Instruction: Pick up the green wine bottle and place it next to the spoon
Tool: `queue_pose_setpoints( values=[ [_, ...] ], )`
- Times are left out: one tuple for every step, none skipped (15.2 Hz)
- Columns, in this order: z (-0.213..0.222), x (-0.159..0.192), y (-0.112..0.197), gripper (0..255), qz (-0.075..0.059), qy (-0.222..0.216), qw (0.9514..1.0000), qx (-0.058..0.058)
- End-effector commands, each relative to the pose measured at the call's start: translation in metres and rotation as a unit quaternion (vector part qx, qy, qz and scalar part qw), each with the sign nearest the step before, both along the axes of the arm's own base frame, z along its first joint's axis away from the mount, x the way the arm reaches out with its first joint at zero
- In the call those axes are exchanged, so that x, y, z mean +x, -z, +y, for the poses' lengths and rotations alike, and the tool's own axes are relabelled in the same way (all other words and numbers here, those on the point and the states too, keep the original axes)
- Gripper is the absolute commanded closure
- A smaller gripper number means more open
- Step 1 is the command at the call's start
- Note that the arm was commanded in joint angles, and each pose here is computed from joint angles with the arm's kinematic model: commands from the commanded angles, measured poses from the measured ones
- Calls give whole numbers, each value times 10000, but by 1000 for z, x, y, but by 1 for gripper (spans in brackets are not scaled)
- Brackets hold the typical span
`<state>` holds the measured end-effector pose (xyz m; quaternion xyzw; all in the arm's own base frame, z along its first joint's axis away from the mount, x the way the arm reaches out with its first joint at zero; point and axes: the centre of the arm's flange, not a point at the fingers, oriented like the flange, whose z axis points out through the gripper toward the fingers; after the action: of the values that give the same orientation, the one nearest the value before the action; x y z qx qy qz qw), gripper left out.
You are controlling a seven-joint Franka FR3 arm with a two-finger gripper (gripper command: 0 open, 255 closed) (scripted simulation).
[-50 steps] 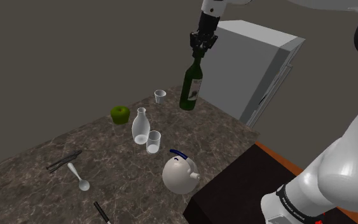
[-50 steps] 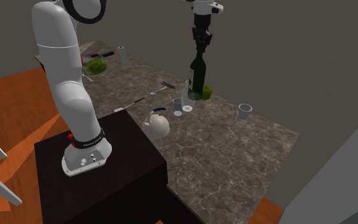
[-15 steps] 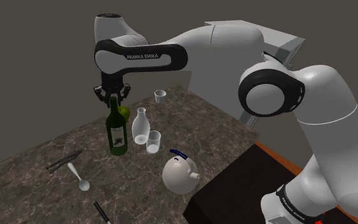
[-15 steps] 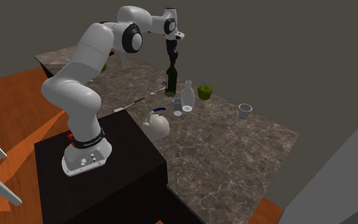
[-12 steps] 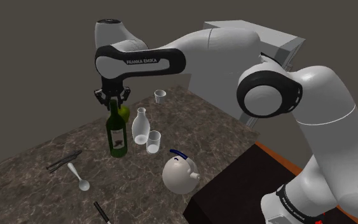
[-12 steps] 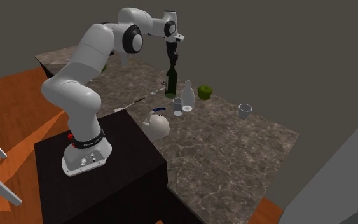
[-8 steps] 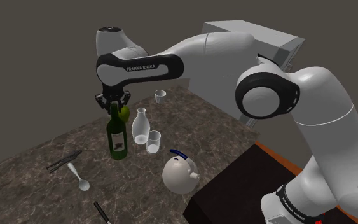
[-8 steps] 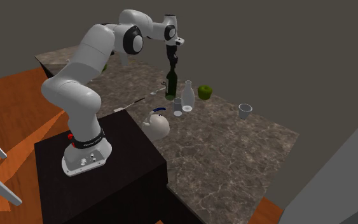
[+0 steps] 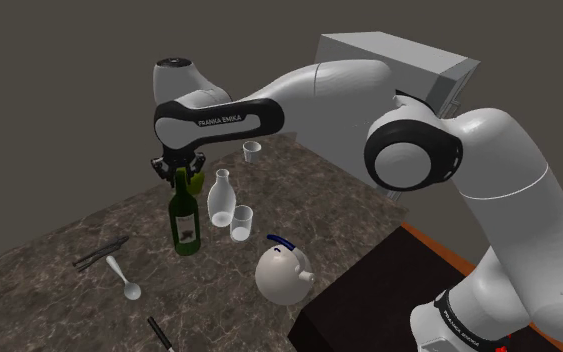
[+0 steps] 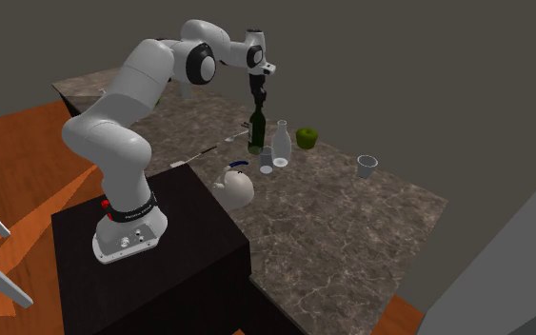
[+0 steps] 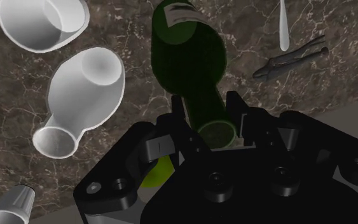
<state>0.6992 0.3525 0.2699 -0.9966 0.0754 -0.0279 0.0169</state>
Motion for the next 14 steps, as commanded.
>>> queue_pose_setpoints(
  values=[
    [0, 0, 0, 255, -5, 0, 10000, 3],
    [0, 0, 0, 255, -5, 0, 10000, 3],
    [0, 0, 0, 255, -5, 0, 10000, 3],
    [0, 0, 0, 255, -5, 0, 10000, 3],
    [0, 0, 0, 0, -5, 0, 10000, 3],
    [0, 0, 0, 0, -5, 0, 10000, 3],
    [0, 0, 0, 0, -5, 0, 10000, 3],
    [0, 0, 0, 0, -5, 0, 10000, 3],
    [0, 0, 0, 0, -5, 0, 10000, 3],
    [0, 0, 0, 0, -5, 0, 10000, 3],
    [0, -1, -13, 0, -5, 0, 10000, 3],
    [-1, -1, -26, 0, -5, 0, 10000, 3],
    [-1, -2, -39, 0, -5, 0, 10000, 3],
    [-1, -3, -49, 0, -5, 0, 10000, 3]
  ],
)
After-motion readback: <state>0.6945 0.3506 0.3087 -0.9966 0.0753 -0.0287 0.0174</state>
